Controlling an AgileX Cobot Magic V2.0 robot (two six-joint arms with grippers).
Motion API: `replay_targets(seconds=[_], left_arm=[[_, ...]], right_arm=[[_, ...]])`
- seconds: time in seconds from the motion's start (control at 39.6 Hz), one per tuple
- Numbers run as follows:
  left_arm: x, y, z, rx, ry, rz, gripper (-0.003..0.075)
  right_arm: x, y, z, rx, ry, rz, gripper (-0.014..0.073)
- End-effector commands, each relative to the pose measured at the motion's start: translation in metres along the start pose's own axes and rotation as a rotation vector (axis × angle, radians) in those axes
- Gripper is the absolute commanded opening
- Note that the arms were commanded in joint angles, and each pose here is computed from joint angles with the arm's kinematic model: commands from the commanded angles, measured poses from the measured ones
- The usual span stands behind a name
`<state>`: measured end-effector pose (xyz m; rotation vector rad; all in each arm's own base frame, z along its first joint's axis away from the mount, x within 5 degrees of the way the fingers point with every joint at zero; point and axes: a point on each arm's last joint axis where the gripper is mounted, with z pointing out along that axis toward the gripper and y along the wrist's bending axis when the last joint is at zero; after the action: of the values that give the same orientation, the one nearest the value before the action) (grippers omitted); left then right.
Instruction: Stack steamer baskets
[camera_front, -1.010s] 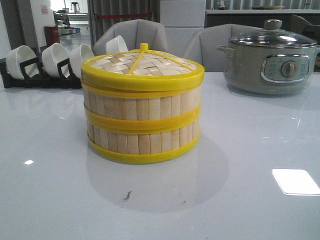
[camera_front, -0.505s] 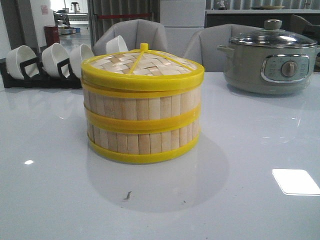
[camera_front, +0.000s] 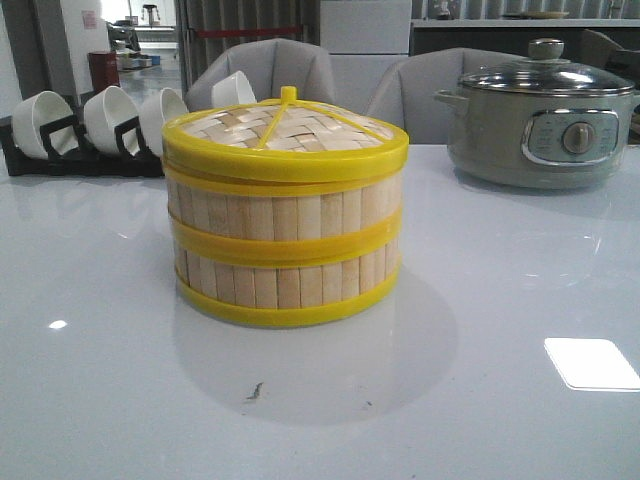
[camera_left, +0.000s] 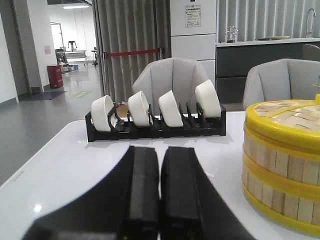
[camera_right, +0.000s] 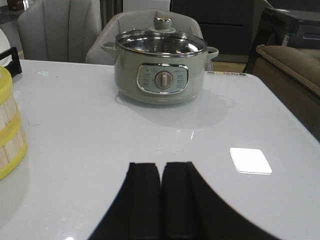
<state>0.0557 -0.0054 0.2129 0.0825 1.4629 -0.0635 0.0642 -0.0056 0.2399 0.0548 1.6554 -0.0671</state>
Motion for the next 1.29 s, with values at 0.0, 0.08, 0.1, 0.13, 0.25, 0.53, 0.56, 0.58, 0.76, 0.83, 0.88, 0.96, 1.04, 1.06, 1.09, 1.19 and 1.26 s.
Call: replay_targets(seconds=[0.0, 0.08, 0.1, 0.13, 0.25, 0.53, 0.56, 0.58, 0.76, 0.83, 0.88, 0.96, 1.04, 1.06, 1.09, 1.19, 1.26], left_arm=[[-0.009, 0.0, -0.002, 0.004, -0.106, 0.001, 0.0094], [-0.009, 0.0, -0.002, 0.004, -0.106, 0.001, 0.0094], [-0.009, 0.0, -0.002, 0.004, -0.106, 0.001, 0.0094], [-0.009, 0.0, -0.002, 0.004, -0.106, 0.001, 0.0094], [-0.009, 0.0, -0.002, 0.004, -0.104, 0.001, 0.0094], [-0.009, 0.0, -0.002, 0.004, -0.104, 0.001, 0.0094], [-0.009, 0.0, -0.002, 0.004, -0.104, 0.001, 0.0094], [-0.009, 0.0, -0.002, 0.004, -0.104, 0.001, 0.0094], [-0.009, 0.0, -0.002, 0.004, -0.104, 0.001, 0.0094], [-0.009, 0.0, -0.002, 0.004, -0.104, 0.001, 0.0094], [-0.009, 0.0, -0.002, 0.004, -0.104, 0.001, 0.0094], [-0.009, 0.0, -0.002, 0.004, -0.104, 0.001, 0.0094], [-0.009, 0.0, -0.002, 0.004, -0.104, 0.001, 0.0094], [-0.009, 0.0, -0.002, 0.004, -0.104, 0.001, 0.0094], [-0.009, 0.0, -0.002, 0.004, -0.104, 0.001, 0.0094], [-0.009, 0.0, -0.002, 0.004, -0.104, 0.001, 0.0094], [-0.009, 0.0, -0.002, 0.004, -0.104, 0.001, 0.0094]], right_arm=[[-0.001, 0.001, -0.003, -0.01, -0.127, 0.019, 0.0046], [0.014, 0.001, -0.005, -0.016, -0.147, 0.043, 0.0046], [0.019, 0.002, -0.006, -0.017, -0.154, 0.051, 0.0046], [0.023, 0.002, -0.006, -0.018, -0.161, 0.058, 0.0046], [0.033, 0.002, -0.007, -0.021, -0.166, 0.079, 0.0046], [0.033, 0.002, -0.007, -0.021, -0.166, 0.079, 0.0046], [0.033, 0.002, -0.007, -0.021, -0.165, 0.079, 0.0046], [0.033, 0.002, -0.007, -0.021, -0.164, 0.079, 0.0046], [0.034, 0.002, -0.007, -0.02, -0.148, 0.079, 0.0046], [0.034, 0.002, -0.007, -0.021, -0.153, 0.079, 0.0046], [0.034, 0.002, -0.007, -0.021, -0.155, 0.082, 0.0046], [0.034, 0.002, -0.007, -0.021, -0.155, 0.077, 0.0046], [0.034, 0.002, -0.007, -0.021, -0.155, 0.077, 0.0046], [0.034, 0.002, -0.007, -0.021, -0.155, 0.079, 0.0046], [0.034, 0.002, -0.007, -0.021, -0.155, 0.084, 0.0046], [0.034, 0.002, -0.007, -0.024, -0.155, 0.104, 0.0046], [0.034, 0.002, -0.007, -0.024, -0.155, 0.109, 0.0046]])
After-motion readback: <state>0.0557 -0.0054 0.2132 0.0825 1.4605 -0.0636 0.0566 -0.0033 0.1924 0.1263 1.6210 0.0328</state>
